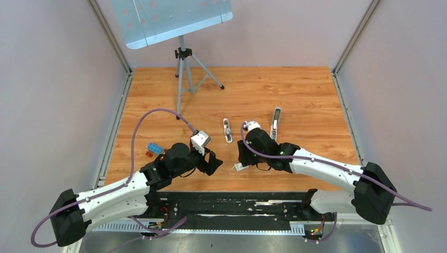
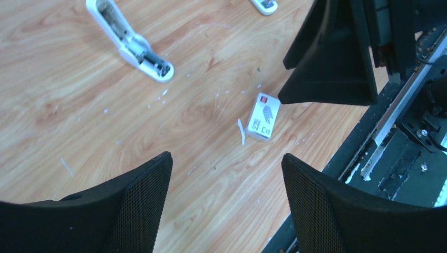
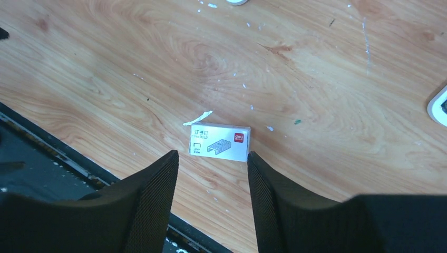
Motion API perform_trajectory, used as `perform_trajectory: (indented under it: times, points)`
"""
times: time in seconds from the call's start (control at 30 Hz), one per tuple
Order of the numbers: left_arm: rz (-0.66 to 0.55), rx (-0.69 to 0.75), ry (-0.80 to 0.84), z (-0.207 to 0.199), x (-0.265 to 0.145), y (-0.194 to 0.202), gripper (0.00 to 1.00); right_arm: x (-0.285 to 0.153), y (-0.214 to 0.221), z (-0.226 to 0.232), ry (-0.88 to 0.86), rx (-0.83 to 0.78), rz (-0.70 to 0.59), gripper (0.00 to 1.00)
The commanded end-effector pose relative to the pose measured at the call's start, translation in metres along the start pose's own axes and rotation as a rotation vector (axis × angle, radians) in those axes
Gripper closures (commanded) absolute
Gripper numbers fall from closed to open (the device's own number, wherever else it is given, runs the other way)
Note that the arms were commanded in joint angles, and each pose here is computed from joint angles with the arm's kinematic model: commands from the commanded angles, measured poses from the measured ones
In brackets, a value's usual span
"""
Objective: Load the staples into the stapler
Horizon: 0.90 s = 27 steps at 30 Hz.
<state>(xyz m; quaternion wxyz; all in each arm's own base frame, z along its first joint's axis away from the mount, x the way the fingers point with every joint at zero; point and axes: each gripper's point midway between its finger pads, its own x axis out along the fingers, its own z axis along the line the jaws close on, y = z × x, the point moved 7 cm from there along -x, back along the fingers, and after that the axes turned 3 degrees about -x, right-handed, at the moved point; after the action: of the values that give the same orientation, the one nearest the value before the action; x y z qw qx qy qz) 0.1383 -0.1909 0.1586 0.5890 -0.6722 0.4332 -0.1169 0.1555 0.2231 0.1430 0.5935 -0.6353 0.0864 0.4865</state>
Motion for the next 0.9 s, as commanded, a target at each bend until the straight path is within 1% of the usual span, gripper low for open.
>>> perform_trajectory:
  times: [0.0, 0.1, 0.23, 0.3, 0.43, 0.53, 0.67, 0.77, 0.87]
  points:
    - [-0.126, 0.124, 0.029, -0.012, 0.014, -0.014, 0.22, -0.006, 0.009, -0.016, -0.101, 0.045, 0.050, 0.47]
    - [-0.134, 0.209, 0.031, -0.021, 0.023, -0.011, 0.23, -0.007, 0.015, -0.027, -0.164, 0.103, 0.041, 0.49]
    - [-0.076, 0.302, 0.055, -0.031, 0.038, -0.001, 0.24, -0.009, 0.023, -0.042, -0.213, 0.168, 0.027, 0.55]
    - [-0.036, 0.326, 0.064, -0.033, 0.048, 0.007, 0.26, -0.010, 0.026, -0.049, -0.233, 0.200, 0.019, 0.58]
    - [0.022, 0.361, 0.105, -0.039, 0.067, 0.018, 0.30, -0.013, 0.027, -0.059, -0.291, 0.261, 0.000, 0.60]
    - [0.027, 0.366, 0.124, -0.044, 0.078, 0.022, 0.30, -0.013, 0.028, -0.063, -0.331, 0.281, 0.002, 0.60]
    - [0.051, 0.370, 0.135, -0.048, 0.092, 0.026, 0.33, -0.011, 0.023, -0.067, -0.398, 0.322, -0.003, 0.62]
    - [0.079, 0.398, 0.150, -0.051, 0.101, 0.030, 0.33, -0.007, 0.023, -0.073, -0.426, 0.354, 0.012, 0.64]
    - [0.108, 0.417, 0.165, -0.053, 0.108, 0.036, 0.34, 0.000, 0.021, -0.077, -0.457, 0.373, 0.015, 0.63]
